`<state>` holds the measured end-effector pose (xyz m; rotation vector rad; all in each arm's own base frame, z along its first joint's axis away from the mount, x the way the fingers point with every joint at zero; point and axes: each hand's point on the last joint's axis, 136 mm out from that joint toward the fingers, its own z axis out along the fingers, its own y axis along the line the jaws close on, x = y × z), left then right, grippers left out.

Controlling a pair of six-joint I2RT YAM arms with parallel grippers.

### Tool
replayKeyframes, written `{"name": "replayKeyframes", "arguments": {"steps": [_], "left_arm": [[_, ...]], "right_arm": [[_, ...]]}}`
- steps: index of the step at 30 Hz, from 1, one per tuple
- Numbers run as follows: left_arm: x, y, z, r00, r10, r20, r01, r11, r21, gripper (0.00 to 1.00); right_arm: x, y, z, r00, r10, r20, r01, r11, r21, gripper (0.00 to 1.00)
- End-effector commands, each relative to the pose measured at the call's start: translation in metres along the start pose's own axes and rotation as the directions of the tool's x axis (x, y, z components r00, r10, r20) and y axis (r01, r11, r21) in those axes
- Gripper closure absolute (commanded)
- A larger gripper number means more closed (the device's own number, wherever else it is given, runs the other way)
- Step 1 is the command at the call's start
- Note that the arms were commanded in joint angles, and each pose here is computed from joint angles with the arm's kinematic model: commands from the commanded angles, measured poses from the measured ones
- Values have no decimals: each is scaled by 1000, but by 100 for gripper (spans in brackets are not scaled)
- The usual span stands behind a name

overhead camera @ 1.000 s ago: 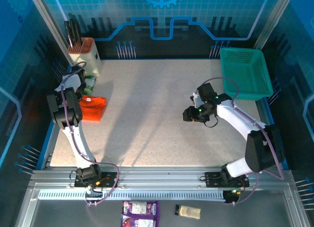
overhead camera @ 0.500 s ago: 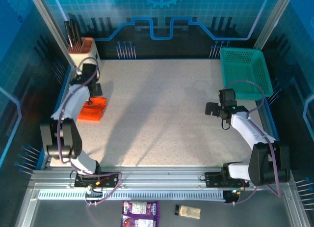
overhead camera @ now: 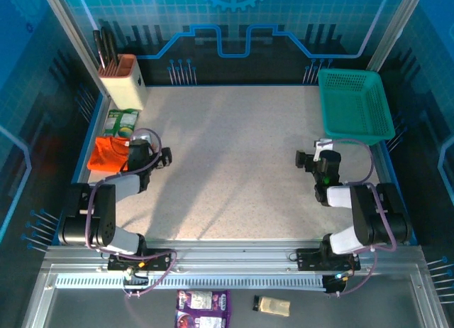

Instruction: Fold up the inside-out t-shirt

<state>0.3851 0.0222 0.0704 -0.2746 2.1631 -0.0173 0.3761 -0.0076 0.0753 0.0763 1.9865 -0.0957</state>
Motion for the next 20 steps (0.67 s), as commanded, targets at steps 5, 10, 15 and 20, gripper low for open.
{"name": "replayKeyframes", "arguments": {"steps": [5, 10, 15, 20], "left_arm": [[-22, -33, -6, 971, 69, 227, -113, 976, 188, 1], [-21, -32, -5, 965, 83, 248, -125, 980, 156, 1], [-21, -35, -5, 963, 95, 253, -137, 978, 156, 1], [-21, -35, -6, 962, 94, 255, -137, 978, 156, 1]], "right_arm": [[-30, 18, 6, 991, -75, 108, 77, 997, -12, 0], [-32, 18, 7, 990, -80, 113, 82, 997, -9, 0], [-31, 21, 7, 990, -84, 111, 87, 996, -26, 0], [-31, 28, 5, 988, -101, 121, 108, 992, -58, 0]]}}
